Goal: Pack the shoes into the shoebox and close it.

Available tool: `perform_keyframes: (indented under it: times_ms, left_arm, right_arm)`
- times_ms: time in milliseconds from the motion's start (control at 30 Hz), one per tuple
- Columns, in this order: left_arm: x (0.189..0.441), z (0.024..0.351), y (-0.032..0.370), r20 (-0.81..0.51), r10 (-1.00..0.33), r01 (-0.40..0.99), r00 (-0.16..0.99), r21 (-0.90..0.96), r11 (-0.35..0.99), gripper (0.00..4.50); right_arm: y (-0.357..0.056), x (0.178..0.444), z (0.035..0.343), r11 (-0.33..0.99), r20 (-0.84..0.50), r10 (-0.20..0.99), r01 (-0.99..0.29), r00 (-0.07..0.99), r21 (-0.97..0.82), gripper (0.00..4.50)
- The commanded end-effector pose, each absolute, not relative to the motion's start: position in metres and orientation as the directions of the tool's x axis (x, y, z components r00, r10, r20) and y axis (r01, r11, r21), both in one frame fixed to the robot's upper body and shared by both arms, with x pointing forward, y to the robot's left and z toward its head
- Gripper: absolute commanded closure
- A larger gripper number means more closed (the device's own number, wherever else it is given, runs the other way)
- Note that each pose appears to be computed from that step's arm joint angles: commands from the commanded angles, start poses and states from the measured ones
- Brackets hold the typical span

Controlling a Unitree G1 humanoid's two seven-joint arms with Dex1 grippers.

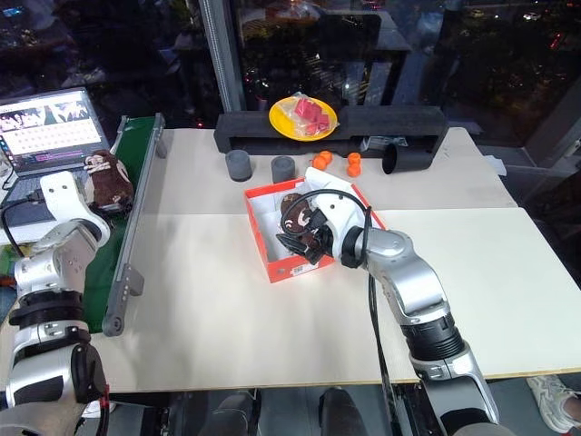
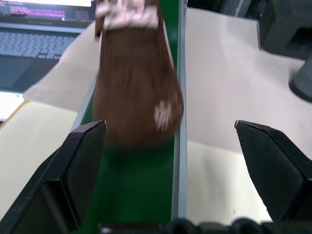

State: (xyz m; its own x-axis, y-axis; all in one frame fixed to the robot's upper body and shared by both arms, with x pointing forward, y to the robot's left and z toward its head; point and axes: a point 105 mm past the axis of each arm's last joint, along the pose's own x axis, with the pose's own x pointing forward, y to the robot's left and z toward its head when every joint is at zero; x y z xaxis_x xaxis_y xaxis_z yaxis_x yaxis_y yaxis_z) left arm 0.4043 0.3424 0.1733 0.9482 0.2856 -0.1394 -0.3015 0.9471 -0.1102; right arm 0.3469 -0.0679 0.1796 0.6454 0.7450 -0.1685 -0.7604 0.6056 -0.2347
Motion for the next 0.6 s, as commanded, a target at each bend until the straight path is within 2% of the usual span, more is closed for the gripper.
perform_keyframes:
  times_ms: [33,233,300,400,433,500,600]
  left_arm:
    - [0.402,0.192,0.357,-0.091,0.357,-0.365,0.93,-0.09,0.927,0.0]
    - [0.399,0.185,0.369,-0.126,0.415,-0.429,0.901,-0.12,0.895,0.0]
    - [0.397,0.172,0.371,-0.181,0.425,-0.455,0.887,-0.176,0.873,0.0]
    - [0.398,0.156,0.364,-0.245,0.378,-0.436,0.893,-0.262,0.861,0.7]
    - [0.397,0.154,0.362,-0.26,0.375,-0.437,0.89,-0.251,0.864,1.1]
    - [0.398,0.157,0.36,-0.242,0.372,-0.427,0.896,-0.236,0.873,1.87]
    - [0.398,0.171,0.36,-0.182,0.386,-0.42,0.904,-0.213,0.882,2.77]
  right_arm:
    - [-0.073,0.345,0.192,0.619,-0.135,0.736,-0.74,0.664,-0.264,0.08]
    - [-0.08,0.348,0.189,0.634,-0.158,0.712,-0.723,0.684,-0.274,0.08]
    - [-0.082,0.349,0.189,0.639,-0.164,0.704,-0.717,0.691,-0.279,0.08]
    - [-0.084,0.351,0.191,0.645,-0.165,0.696,-0.709,0.699,-0.284,0.0]
    - [-0.084,0.351,0.191,0.645,-0.165,0.695,-0.709,0.699,-0.285,0.0]
    - [-0.084,0.351,0.192,0.646,-0.165,0.695,-0.709,0.699,-0.284,0.0]
    - [-0.083,0.35,0.192,0.645,-0.166,0.695,-0.709,0.699,-0.284,0.0]
